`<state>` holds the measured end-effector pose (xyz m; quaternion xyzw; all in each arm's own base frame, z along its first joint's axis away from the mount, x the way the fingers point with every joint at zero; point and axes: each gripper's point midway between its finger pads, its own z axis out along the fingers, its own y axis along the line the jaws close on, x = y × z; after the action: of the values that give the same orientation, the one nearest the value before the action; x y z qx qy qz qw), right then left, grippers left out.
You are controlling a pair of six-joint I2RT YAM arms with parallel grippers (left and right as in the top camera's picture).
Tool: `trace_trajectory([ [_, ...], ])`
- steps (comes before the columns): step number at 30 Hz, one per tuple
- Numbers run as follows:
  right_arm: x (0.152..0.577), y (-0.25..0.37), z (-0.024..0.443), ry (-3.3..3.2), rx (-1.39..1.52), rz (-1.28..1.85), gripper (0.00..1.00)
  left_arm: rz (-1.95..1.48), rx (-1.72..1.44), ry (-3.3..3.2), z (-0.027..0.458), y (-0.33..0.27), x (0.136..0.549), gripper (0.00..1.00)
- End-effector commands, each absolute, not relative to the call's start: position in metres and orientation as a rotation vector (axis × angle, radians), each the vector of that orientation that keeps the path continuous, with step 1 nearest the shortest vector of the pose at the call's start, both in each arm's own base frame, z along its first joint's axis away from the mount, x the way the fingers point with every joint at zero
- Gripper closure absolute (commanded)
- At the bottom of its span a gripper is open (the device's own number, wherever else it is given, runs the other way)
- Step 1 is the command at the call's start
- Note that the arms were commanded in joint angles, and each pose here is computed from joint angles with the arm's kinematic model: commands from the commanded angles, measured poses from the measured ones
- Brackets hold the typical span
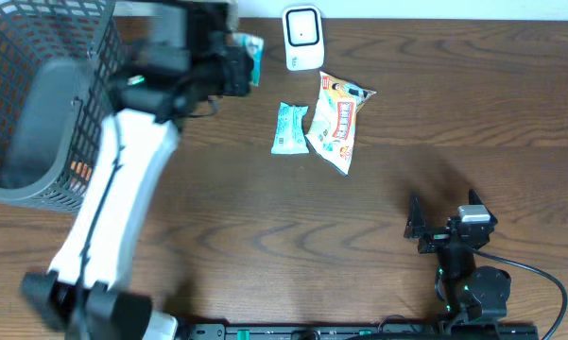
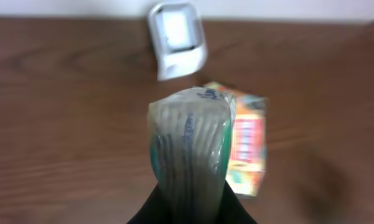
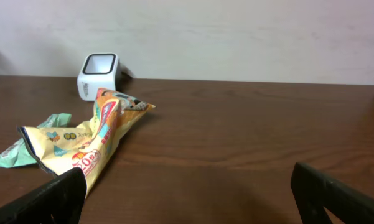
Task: Scan the item barcode
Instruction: 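Place the small teal box on the table left of the wipes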
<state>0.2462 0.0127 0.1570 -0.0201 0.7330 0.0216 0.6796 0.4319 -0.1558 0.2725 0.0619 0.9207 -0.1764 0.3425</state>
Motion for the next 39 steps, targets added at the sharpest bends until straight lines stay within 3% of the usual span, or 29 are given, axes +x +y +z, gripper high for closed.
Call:
trace_trajectory([
  [1,0.246,0.009,0.156,1.646,-0.041,0.027,0.01,-0.148,0.163,2.481,0.221,-0.14,0.451,0.92],
  [10,0.246,0.009,0.156,1.646,-0.041,0.027,0.01,0.087,0.211,2.699,0.096,-0.146,0.467,0.88],
  [17,0.246,0.009,0.156,1.646,-0.041,0.027,0.01,0.135,0.23,2.804,0.042,-0.144,0.463,0.84],
  [22,0.246,0.009,0.156,1.646,-0.041,0.027,0.01,0.138,0.231,2.809,0.039,-0.144,0.463,0.51],
  [24,0.246,0.009,0.156,1.646,-0.041,0.027,0.01,0.137,0.232,2.809,0.039,-0.144,0.463,0.46],
  [29,0.246,0.009,0.156,1.646,-0.041,0.027,0.01,0.144,0.219,2.793,0.046,-0.141,0.466,0.42],
  [39,0.246,0.009,0.156,1.646,-0.041,0.027,0.01,0.438,0.076,2.583,0.12,-0.089,0.485,0.42],
])
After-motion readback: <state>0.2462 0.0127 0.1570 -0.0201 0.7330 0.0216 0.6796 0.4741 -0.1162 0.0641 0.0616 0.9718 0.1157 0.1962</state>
